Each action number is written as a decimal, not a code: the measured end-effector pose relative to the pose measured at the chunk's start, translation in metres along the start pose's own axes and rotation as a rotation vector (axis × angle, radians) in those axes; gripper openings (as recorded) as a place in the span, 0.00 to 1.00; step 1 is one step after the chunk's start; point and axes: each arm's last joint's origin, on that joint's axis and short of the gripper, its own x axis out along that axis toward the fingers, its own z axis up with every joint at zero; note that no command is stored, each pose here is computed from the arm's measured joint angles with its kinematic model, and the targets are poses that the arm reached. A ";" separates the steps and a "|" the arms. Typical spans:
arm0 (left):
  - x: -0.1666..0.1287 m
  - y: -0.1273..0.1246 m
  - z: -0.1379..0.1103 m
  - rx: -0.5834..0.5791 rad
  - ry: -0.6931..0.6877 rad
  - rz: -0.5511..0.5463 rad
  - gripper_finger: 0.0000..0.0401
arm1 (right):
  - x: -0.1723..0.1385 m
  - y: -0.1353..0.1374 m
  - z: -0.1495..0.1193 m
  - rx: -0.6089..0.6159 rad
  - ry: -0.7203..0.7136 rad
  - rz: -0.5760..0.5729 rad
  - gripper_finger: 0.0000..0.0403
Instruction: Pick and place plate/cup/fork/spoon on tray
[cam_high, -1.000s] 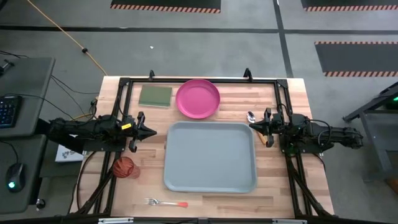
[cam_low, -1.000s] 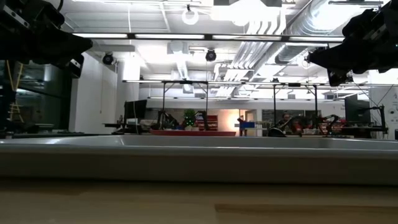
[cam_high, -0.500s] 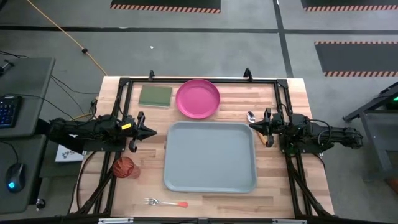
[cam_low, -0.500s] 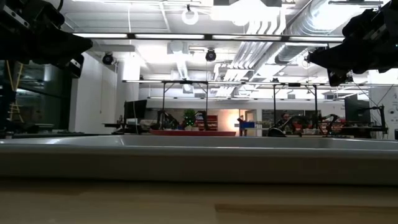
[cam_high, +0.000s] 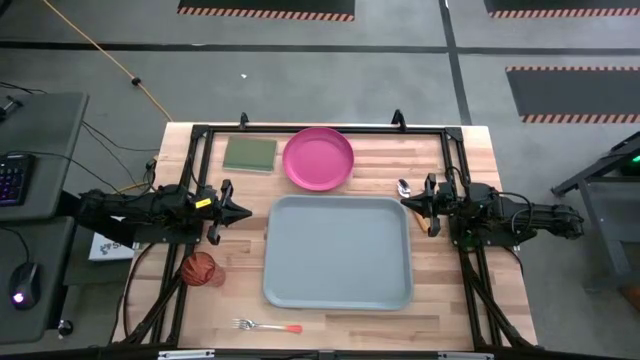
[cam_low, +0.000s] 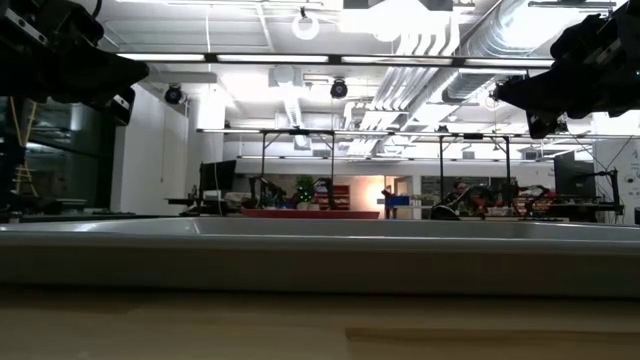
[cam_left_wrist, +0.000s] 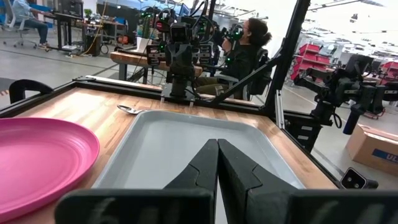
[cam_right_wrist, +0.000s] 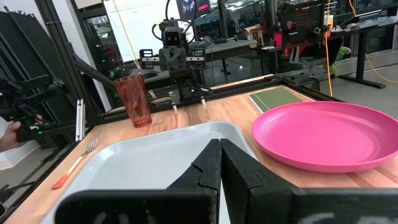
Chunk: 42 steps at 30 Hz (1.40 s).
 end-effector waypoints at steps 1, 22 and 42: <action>0.000 0.000 0.000 0.000 0.000 0.000 0.00 | 0.000 0.000 0.000 0.000 0.000 0.000 0.00; 0.000 0.000 0.000 0.000 0.000 0.000 0.00 | 0.000 0.000 0.000 0.000 0.000 0.000 0.00; 0.000 0.000 0.000 0.000 0.000 0.000 0.00 | 0.000 0.000 0.000 -0.050 -0.003 -0.003 0.00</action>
